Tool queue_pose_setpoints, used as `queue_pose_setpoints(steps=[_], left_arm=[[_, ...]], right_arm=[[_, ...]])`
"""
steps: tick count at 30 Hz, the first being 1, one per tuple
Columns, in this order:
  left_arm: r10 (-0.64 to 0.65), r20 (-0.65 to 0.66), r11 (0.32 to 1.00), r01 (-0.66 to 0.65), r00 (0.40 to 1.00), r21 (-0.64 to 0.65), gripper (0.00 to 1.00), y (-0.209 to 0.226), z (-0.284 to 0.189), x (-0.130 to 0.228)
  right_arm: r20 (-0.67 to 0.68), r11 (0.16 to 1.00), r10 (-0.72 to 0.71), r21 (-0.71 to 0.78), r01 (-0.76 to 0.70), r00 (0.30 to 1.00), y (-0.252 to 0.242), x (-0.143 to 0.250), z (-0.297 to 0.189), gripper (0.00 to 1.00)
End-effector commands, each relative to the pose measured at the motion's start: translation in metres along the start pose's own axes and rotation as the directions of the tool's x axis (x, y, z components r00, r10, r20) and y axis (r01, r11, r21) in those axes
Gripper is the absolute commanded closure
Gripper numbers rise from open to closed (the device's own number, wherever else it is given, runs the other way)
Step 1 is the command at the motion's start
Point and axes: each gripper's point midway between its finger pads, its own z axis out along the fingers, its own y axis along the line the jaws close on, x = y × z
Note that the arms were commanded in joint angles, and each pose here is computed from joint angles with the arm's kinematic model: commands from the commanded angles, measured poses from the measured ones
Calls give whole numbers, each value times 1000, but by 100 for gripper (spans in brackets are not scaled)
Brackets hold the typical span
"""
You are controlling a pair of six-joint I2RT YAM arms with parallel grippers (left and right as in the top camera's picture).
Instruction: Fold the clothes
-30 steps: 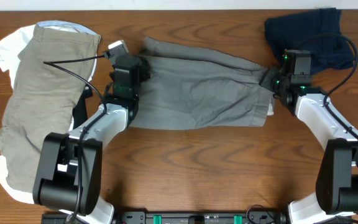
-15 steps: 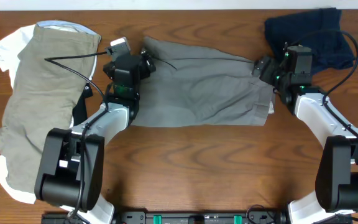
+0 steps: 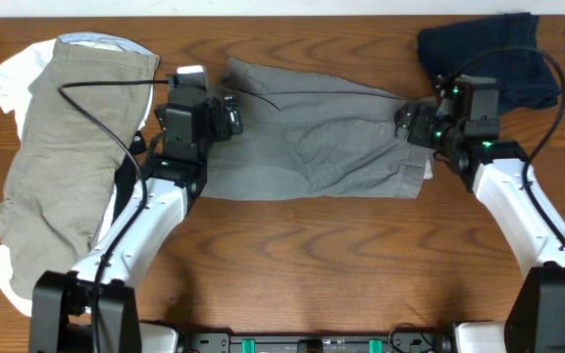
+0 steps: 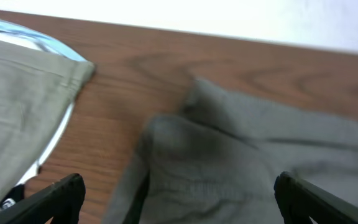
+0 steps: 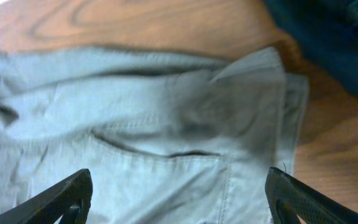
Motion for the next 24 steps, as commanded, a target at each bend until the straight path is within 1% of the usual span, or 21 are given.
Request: queue_pose_setpoints(steps=[1, 5, 7, 11, 13, 16, 19, 21, 24], left_arm=[[109, -37, 992, -106, 993, 63, 2, -10, 9, 10], [210, -41, 976, -208, 977, 66, 2, -10, 24, 19], [238, -33, 970, -236, 971, 67, 2, -11, 32, 21], [247, -36, 968, -245, 968, 57, 0, -6, 53, 30], [242, -55, 970, -239, 969, 48, 1, 0, 64, 34], [233, -85, 971, -229, 969, 63, 7, 3, 79, 40], [230, -118, 970, -218, 966, 106, 16, -1, 88, 46], [228, -140, 971, -214, 964, 106, 22, 0, 92, 51], [221, -168, 973, -205, 961, 105, 27, 1, 94, 59]], right_arm=[[-18, 996, -84, -22, 84, 996, 13, 6, 1, 13], [-34, 995, -97, -17, 96, 995, 16, 11, 1, 13], [-38, 995, -98, -18, 97, 994, 16, 12, 1, 13], [-38, 995, -98, -17, 97, 994, 16, 12, 1, 13], [-39, 995, -98, -17, 97, 994, 16, 12, 1, 13], [-42, 995, -97, -16, 97, 994, 16, 13, 2, 13], [-41, 995, -97, -16, 97, 994, 16, 13, 1, 13], [-41, 995, -97, -17, 96, 994, 16, 13, 1, 14], [-42, 995, -97, -16, 97, 994, 16, 13, 1, 14]])
